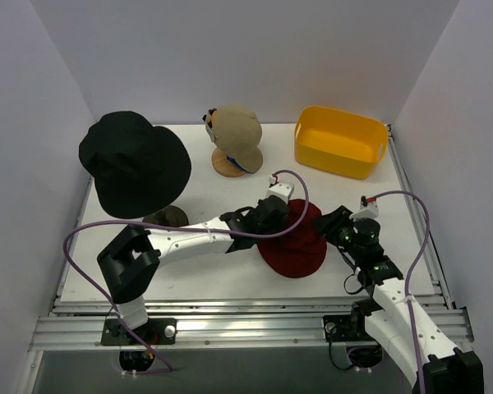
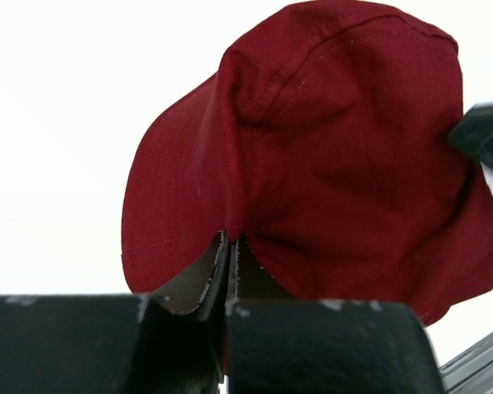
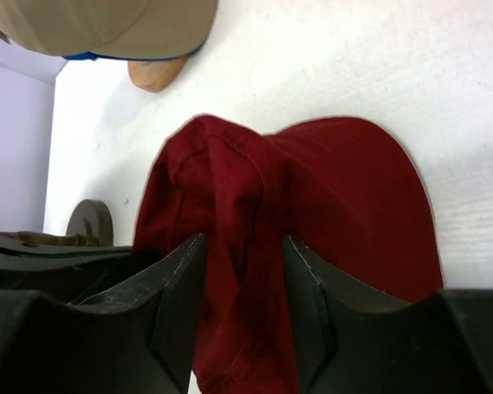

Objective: Stack the hats

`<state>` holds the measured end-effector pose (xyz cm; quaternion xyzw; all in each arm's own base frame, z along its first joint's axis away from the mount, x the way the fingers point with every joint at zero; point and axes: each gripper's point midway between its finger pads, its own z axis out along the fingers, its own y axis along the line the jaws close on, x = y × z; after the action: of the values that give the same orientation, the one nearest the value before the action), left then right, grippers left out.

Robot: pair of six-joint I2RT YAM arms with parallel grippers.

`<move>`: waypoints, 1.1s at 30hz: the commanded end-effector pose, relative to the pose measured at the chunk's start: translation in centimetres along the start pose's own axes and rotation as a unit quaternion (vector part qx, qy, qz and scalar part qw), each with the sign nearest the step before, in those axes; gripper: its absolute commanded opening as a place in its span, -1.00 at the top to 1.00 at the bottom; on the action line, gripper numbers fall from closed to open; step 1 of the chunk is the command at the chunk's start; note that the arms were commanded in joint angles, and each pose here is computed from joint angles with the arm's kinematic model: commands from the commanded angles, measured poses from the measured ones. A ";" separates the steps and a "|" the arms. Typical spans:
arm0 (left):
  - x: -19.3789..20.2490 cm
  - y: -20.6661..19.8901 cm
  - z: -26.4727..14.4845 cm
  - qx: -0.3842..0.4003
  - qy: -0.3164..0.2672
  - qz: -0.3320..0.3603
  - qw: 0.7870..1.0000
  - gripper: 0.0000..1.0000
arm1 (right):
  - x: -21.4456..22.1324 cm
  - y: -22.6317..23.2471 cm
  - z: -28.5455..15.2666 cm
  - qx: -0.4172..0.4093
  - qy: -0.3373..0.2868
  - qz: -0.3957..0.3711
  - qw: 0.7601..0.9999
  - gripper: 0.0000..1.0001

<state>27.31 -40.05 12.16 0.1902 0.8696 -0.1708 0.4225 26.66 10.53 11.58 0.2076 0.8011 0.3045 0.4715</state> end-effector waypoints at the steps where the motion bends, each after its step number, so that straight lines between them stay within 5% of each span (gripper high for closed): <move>1: -3.0 -1.2 -1.3 0.047 -0.042 -0.010 0.998 0.95 | -2.7 3.0 0.3 -0.051 -0.047 -0.005 0.998 0.26; 10: -4.3 -1.3 -2.9 0.081 -0.065 -0.020 0.994 0.95 | -2.6 2.3 1.7 -0.033 -0.041 0.000 0.999 0.57; 14: -5.0 -1.5 -3.8 0.098 -0.081 -0.027 0.991 0.95 | -3.1 2.4 1.8 -0.024 -0.042 -0.010 0.999 1.00; 30: -6.7 3.9 -7.4 0.083 -0.094 -0.073 0.989 0.95 | -8.3 4.9 -1.6 0.011 -0.097 -0.021 0.995 1.00; 33: -7.1 3.3 -8.2 0.100 -0.097 -0.070 0.988 0.61 | -8.0 6.0 -1.6 -0.017 -0.085 -0.021 0.996 1.00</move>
<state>27.14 -36.44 21.61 0.1572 0.8118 -0.3159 0.4654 28.63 10.39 19.41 0.2011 0.7729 0.3013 0.5210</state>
